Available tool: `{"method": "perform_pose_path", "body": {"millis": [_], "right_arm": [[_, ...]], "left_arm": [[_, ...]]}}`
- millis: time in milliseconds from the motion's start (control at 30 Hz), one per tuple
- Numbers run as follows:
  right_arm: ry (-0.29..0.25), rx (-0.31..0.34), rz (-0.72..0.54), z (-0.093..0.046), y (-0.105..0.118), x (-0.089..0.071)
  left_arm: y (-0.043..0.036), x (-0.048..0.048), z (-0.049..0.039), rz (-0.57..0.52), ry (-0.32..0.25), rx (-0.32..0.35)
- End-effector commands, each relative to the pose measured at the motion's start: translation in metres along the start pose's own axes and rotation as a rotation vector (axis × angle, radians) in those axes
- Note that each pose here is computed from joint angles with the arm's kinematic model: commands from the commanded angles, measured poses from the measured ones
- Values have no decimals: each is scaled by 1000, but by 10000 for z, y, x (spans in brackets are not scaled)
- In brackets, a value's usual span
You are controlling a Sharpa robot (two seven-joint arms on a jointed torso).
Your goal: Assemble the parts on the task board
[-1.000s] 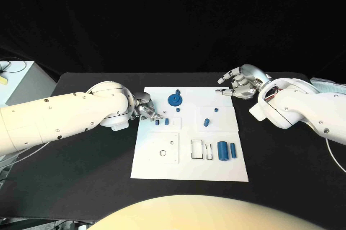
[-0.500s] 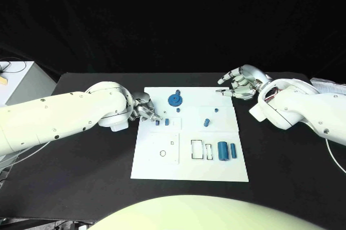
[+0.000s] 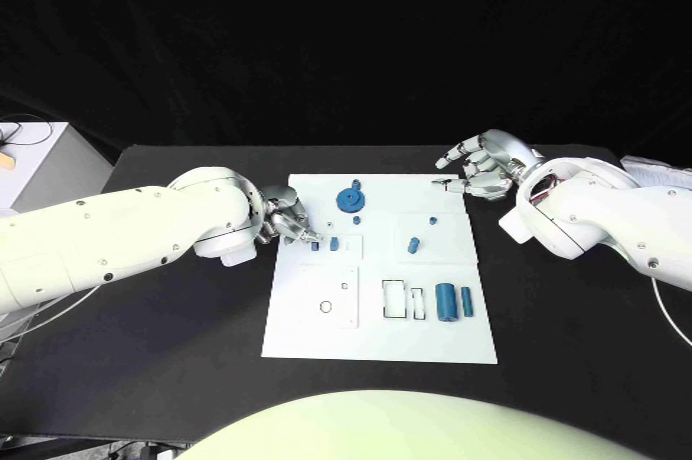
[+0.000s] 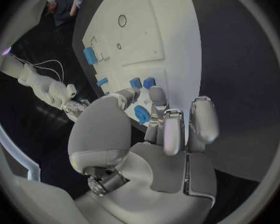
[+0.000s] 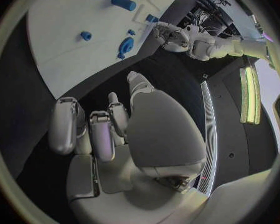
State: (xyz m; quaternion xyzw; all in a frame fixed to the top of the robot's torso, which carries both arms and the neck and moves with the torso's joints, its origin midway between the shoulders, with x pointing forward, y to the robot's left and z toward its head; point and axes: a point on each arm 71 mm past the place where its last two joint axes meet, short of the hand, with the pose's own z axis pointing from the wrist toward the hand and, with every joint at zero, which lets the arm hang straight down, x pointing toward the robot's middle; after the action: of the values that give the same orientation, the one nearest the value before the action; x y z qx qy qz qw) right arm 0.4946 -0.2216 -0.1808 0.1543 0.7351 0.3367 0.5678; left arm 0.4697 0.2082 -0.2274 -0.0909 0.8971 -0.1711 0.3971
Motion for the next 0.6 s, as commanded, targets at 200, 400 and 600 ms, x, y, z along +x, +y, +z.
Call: {"method": "perform_pose_path", "body": {"millis": [200,400,600], "right_arm": [[15,-11,-4,-6,6,12],[15,-10,-4,-8,3,11],[15,-10,-4,-9,1,9]], "left_arm": [[-34,63,32,-11,4,19],[-25,86,57,7,25,10],[-22,100,71,14,32,6]]}}
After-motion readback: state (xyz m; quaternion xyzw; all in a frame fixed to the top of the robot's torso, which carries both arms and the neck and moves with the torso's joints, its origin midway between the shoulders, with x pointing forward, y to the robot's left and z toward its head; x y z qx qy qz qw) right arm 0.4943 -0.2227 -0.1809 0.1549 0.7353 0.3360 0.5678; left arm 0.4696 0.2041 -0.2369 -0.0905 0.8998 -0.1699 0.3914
